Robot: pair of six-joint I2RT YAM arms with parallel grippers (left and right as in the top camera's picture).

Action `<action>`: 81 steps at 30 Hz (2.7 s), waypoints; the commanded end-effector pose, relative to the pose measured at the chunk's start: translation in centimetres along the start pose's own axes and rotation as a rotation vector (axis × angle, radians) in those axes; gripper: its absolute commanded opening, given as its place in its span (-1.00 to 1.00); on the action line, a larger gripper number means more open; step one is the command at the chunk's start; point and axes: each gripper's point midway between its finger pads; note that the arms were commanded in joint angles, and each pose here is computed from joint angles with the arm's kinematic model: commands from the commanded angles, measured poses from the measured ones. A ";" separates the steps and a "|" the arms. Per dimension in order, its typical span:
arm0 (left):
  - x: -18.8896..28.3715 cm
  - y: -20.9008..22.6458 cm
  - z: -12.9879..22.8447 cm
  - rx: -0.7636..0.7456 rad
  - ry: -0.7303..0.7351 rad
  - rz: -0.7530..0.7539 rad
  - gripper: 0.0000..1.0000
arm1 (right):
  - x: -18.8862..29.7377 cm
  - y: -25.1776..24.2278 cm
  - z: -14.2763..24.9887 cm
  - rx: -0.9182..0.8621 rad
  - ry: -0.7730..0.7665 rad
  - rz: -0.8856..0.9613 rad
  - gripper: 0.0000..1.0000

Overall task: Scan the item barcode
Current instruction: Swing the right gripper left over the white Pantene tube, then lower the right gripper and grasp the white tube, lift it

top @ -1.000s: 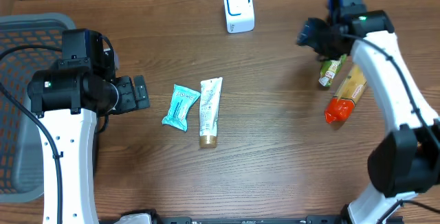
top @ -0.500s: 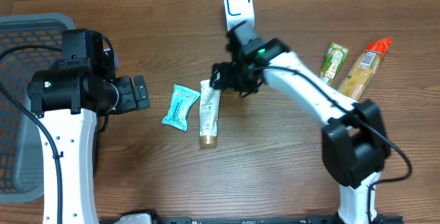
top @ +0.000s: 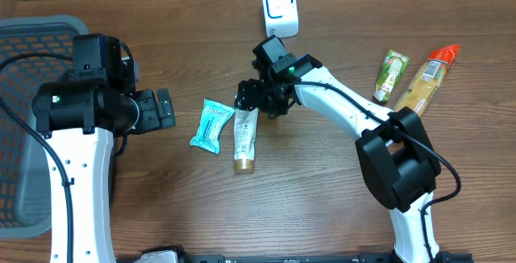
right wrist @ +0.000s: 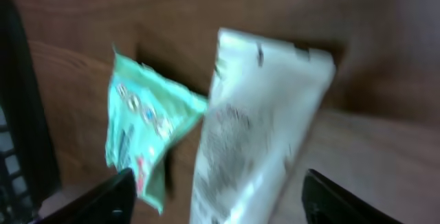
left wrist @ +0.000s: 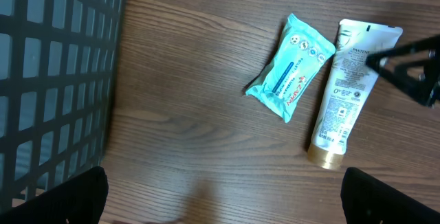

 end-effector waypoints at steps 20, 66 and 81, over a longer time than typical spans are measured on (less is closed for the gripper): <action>0.3 0.2 -0.3 -0.017 -0.009 -0.006 0.99 | -3.5 -2.1 -1.0 -0.105 -0.046 0.058 0.26; 0.3 0.2 -0.3 -0.017 -0.009 -0.006 1.00 | 12.1 -16.1 2.9 -0.270 0.191 0.428 0.46; 0.3 0.2 -0.3 -0.017 -0.009 -0.006 0.99 | 10.6 -18.0 9.6 -0.192 0.342 0.692 0.46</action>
Point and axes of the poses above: each gripper's point midway between its finger pads, its own x axis back along the fingers, its own y axis along the line the jaws close on, z = x × y, and after that the axes turned 3 degrees about -x, right-handed
